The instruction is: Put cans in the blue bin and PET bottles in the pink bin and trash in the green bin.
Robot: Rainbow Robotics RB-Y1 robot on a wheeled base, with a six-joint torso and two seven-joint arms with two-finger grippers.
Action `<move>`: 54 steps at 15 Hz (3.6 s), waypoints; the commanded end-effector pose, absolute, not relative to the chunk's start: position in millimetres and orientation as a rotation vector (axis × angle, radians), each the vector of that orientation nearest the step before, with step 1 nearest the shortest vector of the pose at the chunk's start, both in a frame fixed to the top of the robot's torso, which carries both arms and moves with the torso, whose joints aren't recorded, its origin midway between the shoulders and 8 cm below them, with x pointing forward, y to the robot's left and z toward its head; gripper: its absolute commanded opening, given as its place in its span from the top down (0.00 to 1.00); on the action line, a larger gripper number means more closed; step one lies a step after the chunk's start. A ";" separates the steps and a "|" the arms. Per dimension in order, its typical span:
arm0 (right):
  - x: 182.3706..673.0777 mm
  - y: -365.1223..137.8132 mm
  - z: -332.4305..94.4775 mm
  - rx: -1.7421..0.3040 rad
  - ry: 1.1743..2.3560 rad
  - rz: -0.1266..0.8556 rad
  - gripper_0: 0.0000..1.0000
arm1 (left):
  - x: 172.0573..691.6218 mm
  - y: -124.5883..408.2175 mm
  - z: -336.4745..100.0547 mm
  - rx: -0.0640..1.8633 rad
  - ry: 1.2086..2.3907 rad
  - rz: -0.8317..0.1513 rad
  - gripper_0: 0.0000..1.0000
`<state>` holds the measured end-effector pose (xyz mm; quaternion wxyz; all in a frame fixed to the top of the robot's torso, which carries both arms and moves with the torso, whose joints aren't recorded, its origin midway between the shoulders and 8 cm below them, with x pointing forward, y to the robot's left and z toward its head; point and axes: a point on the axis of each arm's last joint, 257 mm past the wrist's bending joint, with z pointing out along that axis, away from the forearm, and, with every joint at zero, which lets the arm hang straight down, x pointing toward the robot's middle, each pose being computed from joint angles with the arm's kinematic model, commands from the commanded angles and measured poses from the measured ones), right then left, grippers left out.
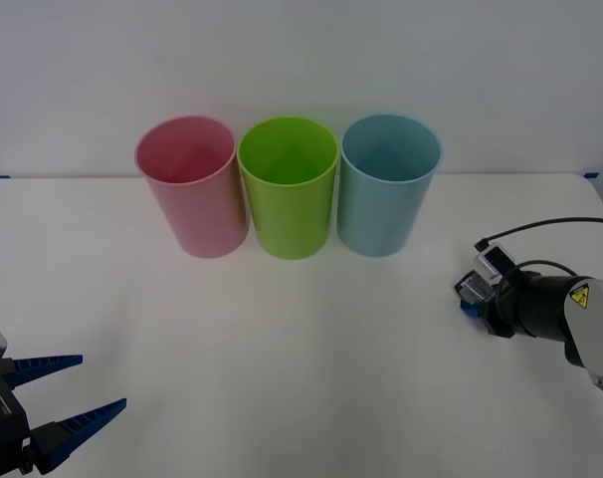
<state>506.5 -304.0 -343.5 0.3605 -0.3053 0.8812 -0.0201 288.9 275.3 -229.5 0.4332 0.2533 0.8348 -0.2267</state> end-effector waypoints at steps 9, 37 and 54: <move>500.5 -248.1 -230.0 -0.757 1.976 0.200 1.00 | 288.9 275.3 -229.5 0.631 2.080 -0.565 0.00; 532.6 -151.9 24.9 -0.547 1.425 0.490 1.00 | 288.9 275.3 -229.5 0.631 2.080 -0.565 0.00; 623.9 -125.4 -53.8 -0.587 1.588 0.314 1.00 | 288.9 275.3 -229.5 0.631 2.080 -0.565 0.00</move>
